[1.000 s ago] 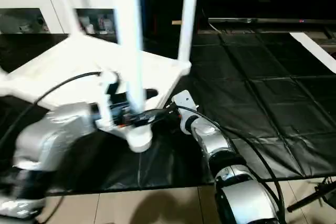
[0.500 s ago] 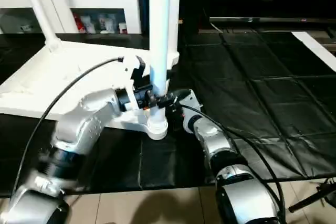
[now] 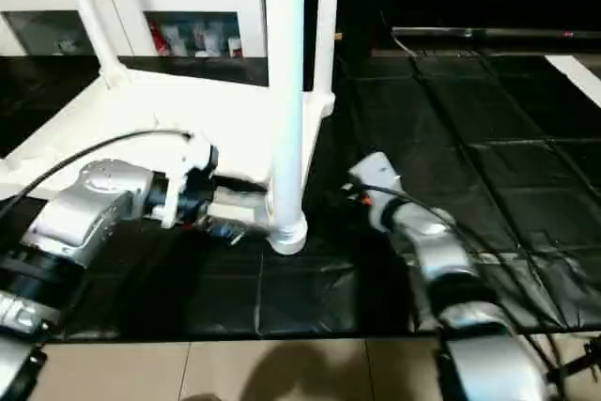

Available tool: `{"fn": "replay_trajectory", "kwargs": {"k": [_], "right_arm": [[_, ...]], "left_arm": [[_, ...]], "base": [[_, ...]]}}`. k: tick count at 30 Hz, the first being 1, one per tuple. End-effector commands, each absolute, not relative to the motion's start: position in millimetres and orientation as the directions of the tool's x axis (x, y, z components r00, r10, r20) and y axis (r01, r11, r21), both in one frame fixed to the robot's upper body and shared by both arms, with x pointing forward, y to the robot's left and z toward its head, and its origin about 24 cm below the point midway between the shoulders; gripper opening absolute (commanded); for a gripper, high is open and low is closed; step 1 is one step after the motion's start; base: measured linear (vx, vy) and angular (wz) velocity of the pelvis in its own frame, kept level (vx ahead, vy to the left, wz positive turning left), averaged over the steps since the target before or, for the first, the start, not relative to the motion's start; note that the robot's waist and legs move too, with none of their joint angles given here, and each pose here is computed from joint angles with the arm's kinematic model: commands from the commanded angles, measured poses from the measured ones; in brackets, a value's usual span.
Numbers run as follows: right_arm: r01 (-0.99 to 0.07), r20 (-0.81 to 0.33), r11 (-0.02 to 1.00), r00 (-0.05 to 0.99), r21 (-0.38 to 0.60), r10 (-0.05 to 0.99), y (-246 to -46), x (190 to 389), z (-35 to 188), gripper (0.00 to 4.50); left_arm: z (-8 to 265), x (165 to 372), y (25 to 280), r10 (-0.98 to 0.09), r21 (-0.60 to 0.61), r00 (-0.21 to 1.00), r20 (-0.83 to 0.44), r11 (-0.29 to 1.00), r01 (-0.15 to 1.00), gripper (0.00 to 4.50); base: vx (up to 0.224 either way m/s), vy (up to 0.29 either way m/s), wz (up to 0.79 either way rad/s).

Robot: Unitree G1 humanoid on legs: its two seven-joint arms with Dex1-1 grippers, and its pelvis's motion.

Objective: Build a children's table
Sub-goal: Rotate table base

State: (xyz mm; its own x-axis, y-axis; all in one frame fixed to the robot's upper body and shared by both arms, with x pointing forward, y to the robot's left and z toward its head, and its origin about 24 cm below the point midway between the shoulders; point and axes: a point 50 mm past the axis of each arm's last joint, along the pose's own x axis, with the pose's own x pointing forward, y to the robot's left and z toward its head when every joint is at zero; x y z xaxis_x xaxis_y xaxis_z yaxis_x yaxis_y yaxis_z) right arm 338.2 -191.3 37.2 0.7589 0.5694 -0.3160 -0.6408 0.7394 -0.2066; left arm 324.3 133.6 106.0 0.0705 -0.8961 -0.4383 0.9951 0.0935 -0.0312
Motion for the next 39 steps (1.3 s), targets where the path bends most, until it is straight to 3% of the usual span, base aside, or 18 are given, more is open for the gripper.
{"fn": "replay_trajectory", "kwargs": {"k": [1,3,5,15,16,23,31,39], "right_arm": [[-0.691,-0.273,0.689,0.721,-0.218,0.637,-195.0,333.9,50,4.50],[-0.764,-0.231,0.621,0.645,-0.177,0.728,-194.6,321.6,62,4.50],[-0.783,-0.214,0.607,0.621,-0.136,0.754,-193.5,314.4,66,4.50],[-0.794,-0.147,0.604,0.608,-0.073,0.781,-184.4,300.1,84,4.50],[-0.797,-0.153,0.604,0.597,-0.008,0.787,-181.8,296.6,86,4.50],[-0.813,-0.166,0.578,0.562,0.070,0.811,-174.4,286.0,89,4.50],[-0.883,-0.188,0.469,0.464,-0.019,0.866,-170.2,271.5,87,4.50],[-0.896,-0.232,0.443,0.439,-0.038,0.868,-170.5,266.1,84,4.50]], "left_arm": [[103,330,140,-0.847,0.019,0.078,-0.525,0.080,0.997,4.29],[95,338,145,-0.788,0.088,0.106,-0.606,0.067,0.994,4.18],[92,341,146,-0.769,0.121,0.119,-0.628,0.055,0.991,4.10],[87,351,135,-0.752,0.173,0.129,-0.646,0.020,0.985,3.29],[85,354,133,-0.745,0.187,0.136,-0.653,0.016,0.982,3.21],[82,359,132,-0.726,0.203,0.160,-0.669,0.028,0.979,2.67],[77,358,132,-0.722,0.181,0.134,-0.678,0.013,0.983,2.14],[73,357,135,-0.709,0.186,0.143,-0.690,0.017,0.982,1.46]], "base": [[0.000,0.000,0.00],[0.000,0.000,0.00],[0.000,0.000,0.00],[0.000,0.000,0.00],[0.000,0.000,0.00],[0.000,0.000,0.00],[0.000,0.000,0.00],[0.000,0.000,0.00]]}}
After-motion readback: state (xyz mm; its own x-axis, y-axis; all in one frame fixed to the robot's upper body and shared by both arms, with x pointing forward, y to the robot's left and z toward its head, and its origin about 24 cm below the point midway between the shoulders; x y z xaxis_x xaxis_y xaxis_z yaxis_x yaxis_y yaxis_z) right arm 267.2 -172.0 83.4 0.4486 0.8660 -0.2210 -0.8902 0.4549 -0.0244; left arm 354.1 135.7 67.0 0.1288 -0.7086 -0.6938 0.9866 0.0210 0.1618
